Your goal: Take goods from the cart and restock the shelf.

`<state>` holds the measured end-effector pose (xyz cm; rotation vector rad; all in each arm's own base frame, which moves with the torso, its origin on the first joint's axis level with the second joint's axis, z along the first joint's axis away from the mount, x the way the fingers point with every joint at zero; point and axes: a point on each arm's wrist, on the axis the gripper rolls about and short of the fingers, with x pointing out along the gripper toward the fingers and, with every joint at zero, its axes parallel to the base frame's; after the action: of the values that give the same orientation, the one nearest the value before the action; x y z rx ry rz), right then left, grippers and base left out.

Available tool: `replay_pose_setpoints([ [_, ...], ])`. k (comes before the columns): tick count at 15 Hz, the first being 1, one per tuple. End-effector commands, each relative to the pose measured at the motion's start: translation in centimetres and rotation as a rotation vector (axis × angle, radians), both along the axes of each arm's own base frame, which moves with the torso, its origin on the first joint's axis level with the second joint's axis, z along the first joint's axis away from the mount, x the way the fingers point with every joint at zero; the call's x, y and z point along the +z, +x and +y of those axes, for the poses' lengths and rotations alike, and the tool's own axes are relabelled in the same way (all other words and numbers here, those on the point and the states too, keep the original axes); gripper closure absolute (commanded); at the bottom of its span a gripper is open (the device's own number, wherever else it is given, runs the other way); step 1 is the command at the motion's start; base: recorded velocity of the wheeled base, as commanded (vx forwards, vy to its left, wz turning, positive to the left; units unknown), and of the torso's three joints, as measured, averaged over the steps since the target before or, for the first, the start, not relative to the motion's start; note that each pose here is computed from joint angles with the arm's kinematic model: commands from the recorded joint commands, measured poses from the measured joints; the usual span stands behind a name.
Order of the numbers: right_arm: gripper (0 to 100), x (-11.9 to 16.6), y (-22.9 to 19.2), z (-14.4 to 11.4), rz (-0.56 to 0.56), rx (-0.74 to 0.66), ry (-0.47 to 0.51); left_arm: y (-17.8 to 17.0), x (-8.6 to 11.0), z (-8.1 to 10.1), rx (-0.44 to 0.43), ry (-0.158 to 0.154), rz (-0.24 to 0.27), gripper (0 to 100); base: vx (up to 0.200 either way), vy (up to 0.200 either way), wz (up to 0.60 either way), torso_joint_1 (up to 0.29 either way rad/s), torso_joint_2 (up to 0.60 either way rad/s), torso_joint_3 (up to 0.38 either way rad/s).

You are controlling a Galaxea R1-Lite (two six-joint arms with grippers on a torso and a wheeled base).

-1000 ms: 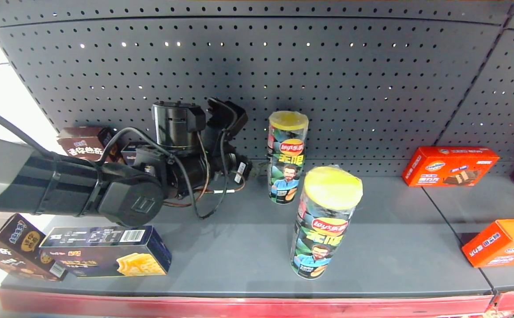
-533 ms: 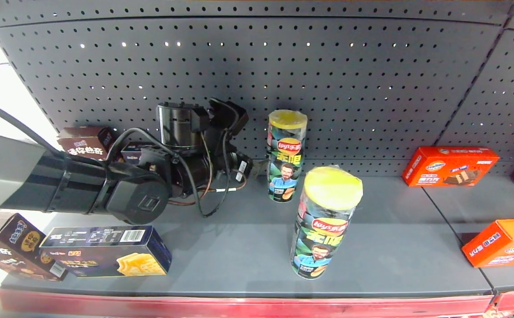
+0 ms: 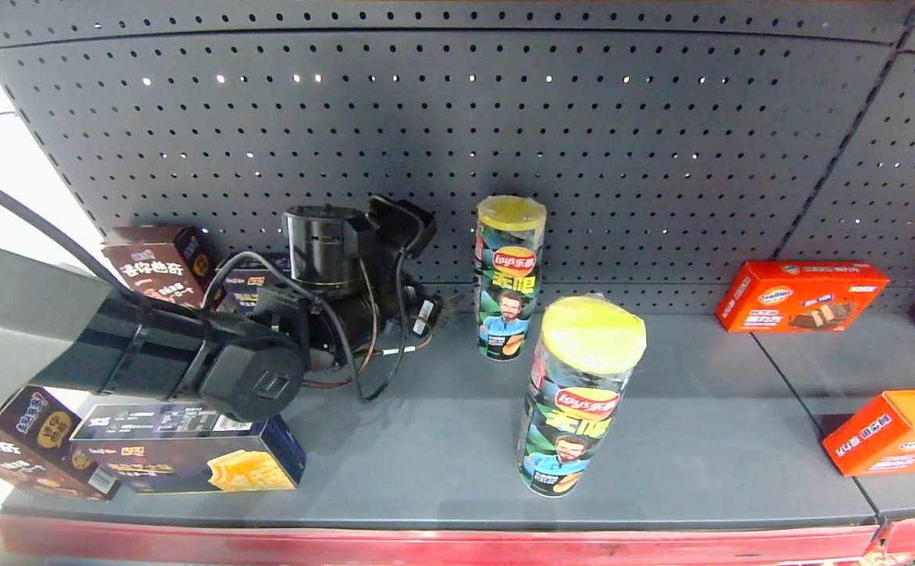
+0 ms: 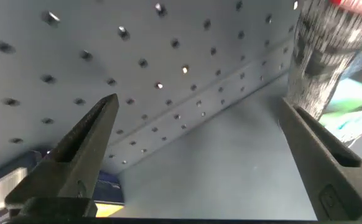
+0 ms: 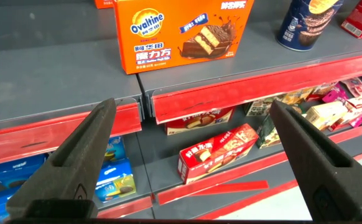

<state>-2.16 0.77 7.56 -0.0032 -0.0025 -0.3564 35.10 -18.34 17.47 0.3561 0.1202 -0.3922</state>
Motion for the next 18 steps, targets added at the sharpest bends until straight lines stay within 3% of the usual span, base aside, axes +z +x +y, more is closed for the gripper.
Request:
replay_pose_setpoints([
  [1, 0, 0.0, 0.0, 0.0, 0.001, 0.0, 0.0, 0.7, -1.2, -0.4, 0.001, 0.011, 0.023, 0, 0.0, 0.0, 0.0, 0.0, 0.0, 0.0],
  [10, 0, 0.0, 0.0, 0.0, 0.001, 0.0, 0.0, 0.6, -0.7, -2.4, -0.039, -0.001, 0.004, 0, 0.0, 0.0, 0.0, 0.0, 0.0, 0.0],
  [18, 0, 0.0, 0.0, 0.0, 0.001, 0.0, 0.0, 0.6, -0.9, -3.0, -0.052, -0.002, 0.008, 0, 0.0, 0.0, 0.0, 0.0, 0.0, 0.0],
])
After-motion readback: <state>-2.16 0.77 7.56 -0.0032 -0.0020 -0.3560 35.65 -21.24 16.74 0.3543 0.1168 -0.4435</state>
